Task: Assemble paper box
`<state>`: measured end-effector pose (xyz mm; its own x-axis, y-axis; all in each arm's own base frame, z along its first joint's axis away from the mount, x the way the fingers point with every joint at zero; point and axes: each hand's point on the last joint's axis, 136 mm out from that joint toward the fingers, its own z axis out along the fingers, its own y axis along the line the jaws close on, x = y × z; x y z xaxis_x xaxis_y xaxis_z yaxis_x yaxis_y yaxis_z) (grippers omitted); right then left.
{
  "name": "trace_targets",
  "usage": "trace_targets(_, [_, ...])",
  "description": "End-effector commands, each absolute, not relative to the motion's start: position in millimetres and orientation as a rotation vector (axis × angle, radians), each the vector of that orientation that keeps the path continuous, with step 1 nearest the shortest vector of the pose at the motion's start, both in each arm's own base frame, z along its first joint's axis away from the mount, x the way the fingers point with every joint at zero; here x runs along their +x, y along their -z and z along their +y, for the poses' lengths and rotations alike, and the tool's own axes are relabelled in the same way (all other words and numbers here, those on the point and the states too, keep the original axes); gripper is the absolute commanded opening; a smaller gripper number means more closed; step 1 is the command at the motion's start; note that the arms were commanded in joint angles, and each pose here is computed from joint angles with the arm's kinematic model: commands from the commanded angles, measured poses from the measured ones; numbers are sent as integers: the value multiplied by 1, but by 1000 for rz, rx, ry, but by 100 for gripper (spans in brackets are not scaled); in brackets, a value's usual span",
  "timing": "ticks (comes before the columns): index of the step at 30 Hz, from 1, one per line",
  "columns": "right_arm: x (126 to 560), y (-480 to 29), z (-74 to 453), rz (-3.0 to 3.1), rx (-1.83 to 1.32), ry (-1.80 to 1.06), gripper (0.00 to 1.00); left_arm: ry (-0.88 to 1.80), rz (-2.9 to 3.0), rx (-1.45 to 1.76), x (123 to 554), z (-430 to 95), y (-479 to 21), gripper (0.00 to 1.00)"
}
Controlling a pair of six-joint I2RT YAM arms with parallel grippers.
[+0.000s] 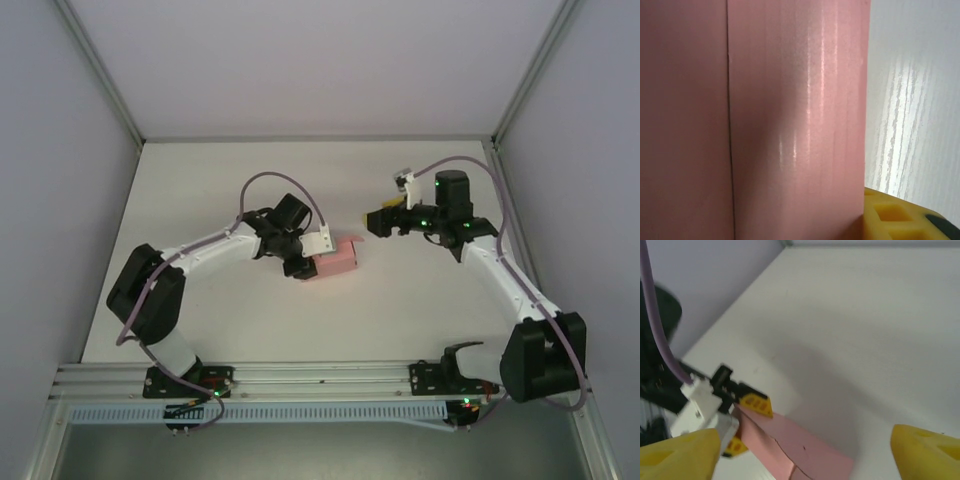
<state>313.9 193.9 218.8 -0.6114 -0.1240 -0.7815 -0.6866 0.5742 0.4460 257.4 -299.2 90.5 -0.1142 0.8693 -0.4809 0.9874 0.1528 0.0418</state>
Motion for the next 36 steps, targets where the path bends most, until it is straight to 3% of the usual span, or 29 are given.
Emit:
trace_targets(1, [303,-195,201,2137,-796,-1015,76,454,2095,1829,254,-297,-86,39])
trace_targets(12, [311,-145,220,2335,-950,-793,52,320,2226,1839,269,-291,-66,44])
trace_targets(20, [309,-135,226,2371,-1012,-648,31,262,2246,1854,273,-293,-61,43])
trace_targets(27, [305,-136,226,2432,-932,-655,2,258,2243,1845,274,-295,-60,43])
trace_targets(36, [304,-134,248,2549,-479,-861,0,232,2281,1778,284,-300,-52,43])
